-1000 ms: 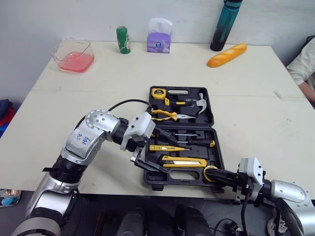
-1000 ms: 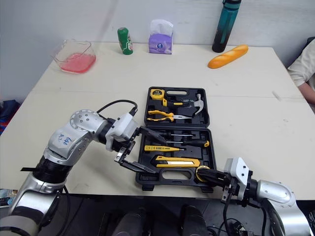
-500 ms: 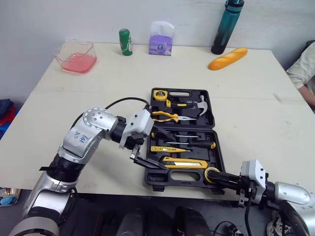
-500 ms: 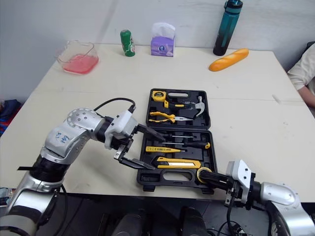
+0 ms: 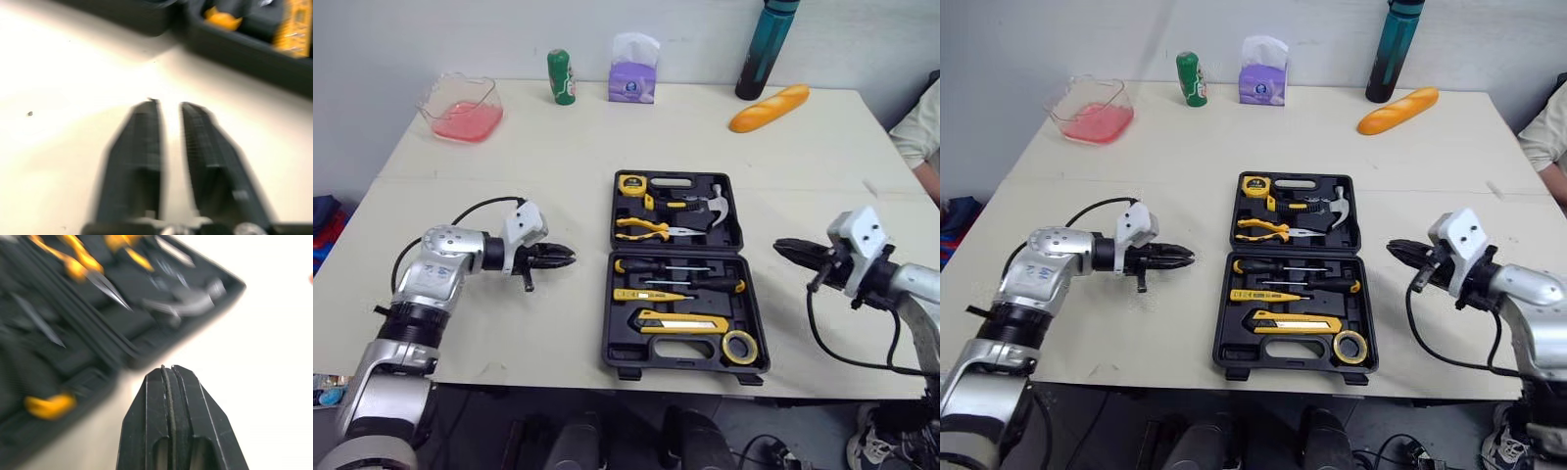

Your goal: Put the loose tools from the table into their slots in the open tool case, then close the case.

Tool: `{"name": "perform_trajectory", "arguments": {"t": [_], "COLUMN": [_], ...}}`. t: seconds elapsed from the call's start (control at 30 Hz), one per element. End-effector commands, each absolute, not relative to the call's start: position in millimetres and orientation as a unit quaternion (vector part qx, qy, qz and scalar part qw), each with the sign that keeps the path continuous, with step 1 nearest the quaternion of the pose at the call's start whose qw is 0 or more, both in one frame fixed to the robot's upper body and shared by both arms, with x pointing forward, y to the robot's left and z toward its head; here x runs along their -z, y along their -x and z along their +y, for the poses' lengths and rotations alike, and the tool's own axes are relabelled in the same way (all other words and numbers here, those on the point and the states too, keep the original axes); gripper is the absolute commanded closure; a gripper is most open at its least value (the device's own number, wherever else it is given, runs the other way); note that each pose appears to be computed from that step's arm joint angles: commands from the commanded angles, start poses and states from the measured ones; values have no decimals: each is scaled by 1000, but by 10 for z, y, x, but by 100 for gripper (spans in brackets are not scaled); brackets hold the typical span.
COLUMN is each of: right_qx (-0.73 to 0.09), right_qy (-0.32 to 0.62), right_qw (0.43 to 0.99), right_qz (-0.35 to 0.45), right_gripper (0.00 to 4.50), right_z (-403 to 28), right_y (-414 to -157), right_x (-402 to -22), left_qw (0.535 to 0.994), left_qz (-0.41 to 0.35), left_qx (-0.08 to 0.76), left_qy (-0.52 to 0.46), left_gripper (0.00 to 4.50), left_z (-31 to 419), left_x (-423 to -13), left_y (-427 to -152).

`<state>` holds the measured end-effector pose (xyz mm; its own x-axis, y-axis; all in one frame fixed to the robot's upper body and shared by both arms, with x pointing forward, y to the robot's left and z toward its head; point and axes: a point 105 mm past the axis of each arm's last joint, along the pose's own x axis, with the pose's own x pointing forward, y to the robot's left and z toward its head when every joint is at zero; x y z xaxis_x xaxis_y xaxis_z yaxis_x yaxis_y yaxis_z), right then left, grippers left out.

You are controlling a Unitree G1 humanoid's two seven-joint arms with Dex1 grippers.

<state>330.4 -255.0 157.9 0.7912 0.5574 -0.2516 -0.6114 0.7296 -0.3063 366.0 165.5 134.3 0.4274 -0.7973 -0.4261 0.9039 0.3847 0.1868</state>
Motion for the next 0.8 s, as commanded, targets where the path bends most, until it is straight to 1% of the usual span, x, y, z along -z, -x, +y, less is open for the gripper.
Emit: {"name": "perform_trajectory", "arguments": {"t": [0.03,0.07,0.23,0.33,0.47,0.6,0.7,0.8], "right_qx": [-293,-300,-280,-305,-319,-349,-361,-359], "right_qy": [220,220,215,214,212,200,202,205], "right_qw": [925,922,928,921,917,911,906,906], "right_qz": [101,106,115,113,109,88,93,97], "right_gripper": [450,450,450,450,450,450,450,450], "right_z": [-2632,-2618,-2571,-2376,-2177,-1948,-1920,-1928], "right_y": [-3414,-3415,-3499,-3500,-3520,-3469,-3387,-3358], "right_x": [-1417,-1389,-1357,-1316,-1252,-1321,-1328,-1303], "left_qw": [823,824,818,810,812,787,779,777], "left_qz": [110,109,105,93,83,77,75,76], "left_qx": [515,515,530,544,545,583,594,598], "left_qy": [-211,-208,-196,-200,-190,-189,-186,-179], "left_gripper": [442,442,442,442,442,442,442,442], "left_z": [1451,1392,1109,984,839,624,581,542], "left_x": [-1375,-1350,-1270,-1283,-1303,-1307,-1309,-1300], "left_y": [-3784,-3808,-3862,-3857,-3899,-3781,-3720,-3665]}}
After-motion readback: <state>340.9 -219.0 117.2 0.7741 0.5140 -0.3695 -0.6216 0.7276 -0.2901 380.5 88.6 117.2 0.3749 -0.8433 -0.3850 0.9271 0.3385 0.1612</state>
